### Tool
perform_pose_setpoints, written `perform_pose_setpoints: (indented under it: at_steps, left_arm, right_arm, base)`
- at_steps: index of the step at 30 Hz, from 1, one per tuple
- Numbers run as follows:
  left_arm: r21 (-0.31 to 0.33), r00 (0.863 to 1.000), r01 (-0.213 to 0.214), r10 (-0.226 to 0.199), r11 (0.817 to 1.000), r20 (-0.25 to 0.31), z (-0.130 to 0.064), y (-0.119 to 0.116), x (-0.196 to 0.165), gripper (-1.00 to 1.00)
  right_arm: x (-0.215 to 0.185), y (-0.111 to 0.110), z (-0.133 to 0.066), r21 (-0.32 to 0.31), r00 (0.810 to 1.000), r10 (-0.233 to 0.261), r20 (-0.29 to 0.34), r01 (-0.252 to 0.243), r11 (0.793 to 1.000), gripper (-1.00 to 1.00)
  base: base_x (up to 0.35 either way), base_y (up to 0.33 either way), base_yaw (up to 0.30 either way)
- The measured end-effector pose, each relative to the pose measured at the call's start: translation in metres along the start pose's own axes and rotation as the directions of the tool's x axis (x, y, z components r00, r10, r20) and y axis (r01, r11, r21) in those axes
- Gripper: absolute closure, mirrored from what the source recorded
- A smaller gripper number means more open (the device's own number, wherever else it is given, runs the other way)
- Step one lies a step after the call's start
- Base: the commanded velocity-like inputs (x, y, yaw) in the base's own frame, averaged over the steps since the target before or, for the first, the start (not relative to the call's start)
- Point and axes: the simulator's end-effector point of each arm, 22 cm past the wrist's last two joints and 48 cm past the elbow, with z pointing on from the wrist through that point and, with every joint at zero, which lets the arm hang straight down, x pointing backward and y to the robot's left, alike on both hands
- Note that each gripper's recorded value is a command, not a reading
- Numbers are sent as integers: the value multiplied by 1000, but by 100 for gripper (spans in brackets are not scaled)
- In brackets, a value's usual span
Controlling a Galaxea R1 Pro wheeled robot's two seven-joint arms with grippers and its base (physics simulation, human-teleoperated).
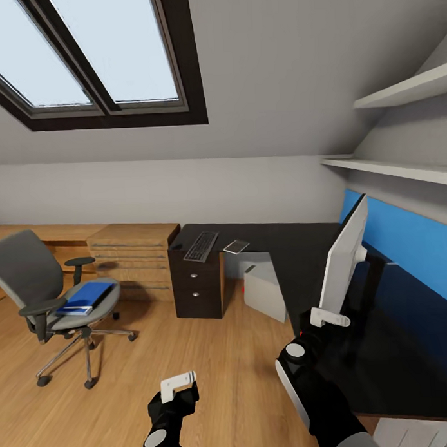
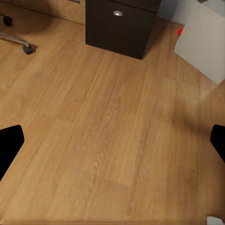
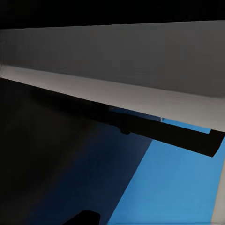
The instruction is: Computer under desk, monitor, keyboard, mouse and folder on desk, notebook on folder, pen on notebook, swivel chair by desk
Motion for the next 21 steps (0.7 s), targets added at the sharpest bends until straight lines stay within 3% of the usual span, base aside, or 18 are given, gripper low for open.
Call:
perform_pose_setpoints:
  at_steps: [6, 21]
  left_arm:
    - [-4, 1000, 4, -4, 1000, -1, 1, 2, 0, -100]
    - [-6, 1000, 6, -6, 1000, 0, 1, 3, -1, -100]
  right_arm:
    - [0, 2, 0, -7, 1000, -1, 0, 1, 1000, -100]
    - [0, 4, -1, -15, 1000, -1, 3, 1, 1000, -100]
  base:
    - [-118, -2, 0]
    - [-323, 0, 0]
